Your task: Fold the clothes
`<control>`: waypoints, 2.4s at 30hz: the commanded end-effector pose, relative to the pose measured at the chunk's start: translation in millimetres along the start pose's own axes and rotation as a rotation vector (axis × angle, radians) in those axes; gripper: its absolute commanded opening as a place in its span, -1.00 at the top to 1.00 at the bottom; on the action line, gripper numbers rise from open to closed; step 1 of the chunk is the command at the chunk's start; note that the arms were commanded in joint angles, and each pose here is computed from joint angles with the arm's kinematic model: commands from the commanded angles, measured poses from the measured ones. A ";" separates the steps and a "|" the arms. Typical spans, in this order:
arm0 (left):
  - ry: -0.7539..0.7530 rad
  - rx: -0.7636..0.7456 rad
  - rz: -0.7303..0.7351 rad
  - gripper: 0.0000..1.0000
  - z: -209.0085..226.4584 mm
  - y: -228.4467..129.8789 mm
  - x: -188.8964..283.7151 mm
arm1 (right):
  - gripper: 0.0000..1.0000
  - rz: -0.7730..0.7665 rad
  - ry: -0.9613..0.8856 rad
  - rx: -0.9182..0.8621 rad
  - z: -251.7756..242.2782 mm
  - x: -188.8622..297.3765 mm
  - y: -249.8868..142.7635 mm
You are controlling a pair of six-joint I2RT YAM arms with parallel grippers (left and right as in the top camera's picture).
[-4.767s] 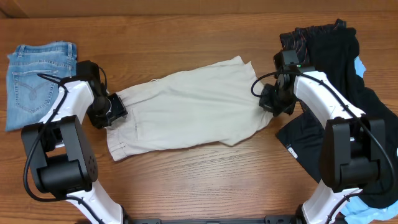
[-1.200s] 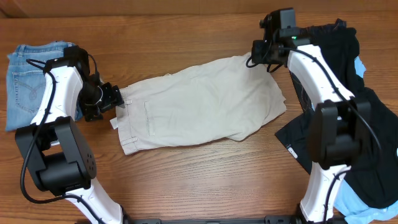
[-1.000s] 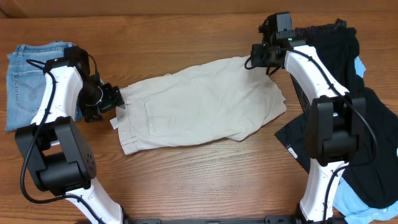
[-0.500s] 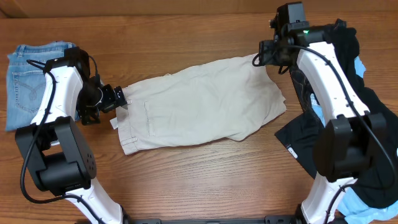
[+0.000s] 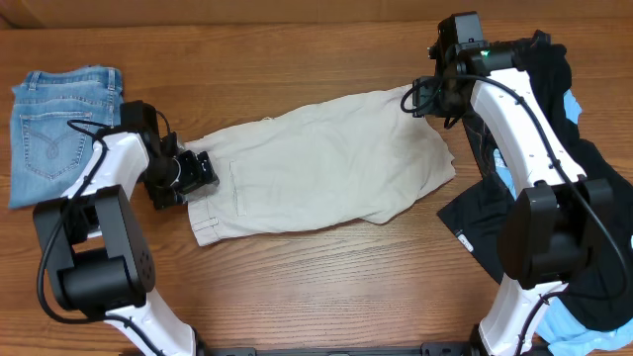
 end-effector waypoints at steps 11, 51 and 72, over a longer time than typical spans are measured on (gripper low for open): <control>-0.059 0.018 0.123 0.45 9.1 -27.4 -41.6 | -0.32 0.011 -0.008 -0.017 -1.8 1.9 -2.8; -0.176 -0.087 -0.274 0.85 -123.9 42.8 189.4 | -0.20 0.036 0.100 0.013 26.5 2.8 -7.4; -0.090 -0.092 -0.318 0.83 -137.7 39.0 181.7 | -0.07 -0.232 0.407 0.425 122.2 -77.5 30.4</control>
Point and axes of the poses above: each gripper's point midway between its finger pads, its own x axis back along the fingers, its own z axis along the line the jaws close on, y = z × x, the point moved 9 cm from there along x, back along the fingers, and after that the axes turned 7 degrees about x, right-handed, at the moved point
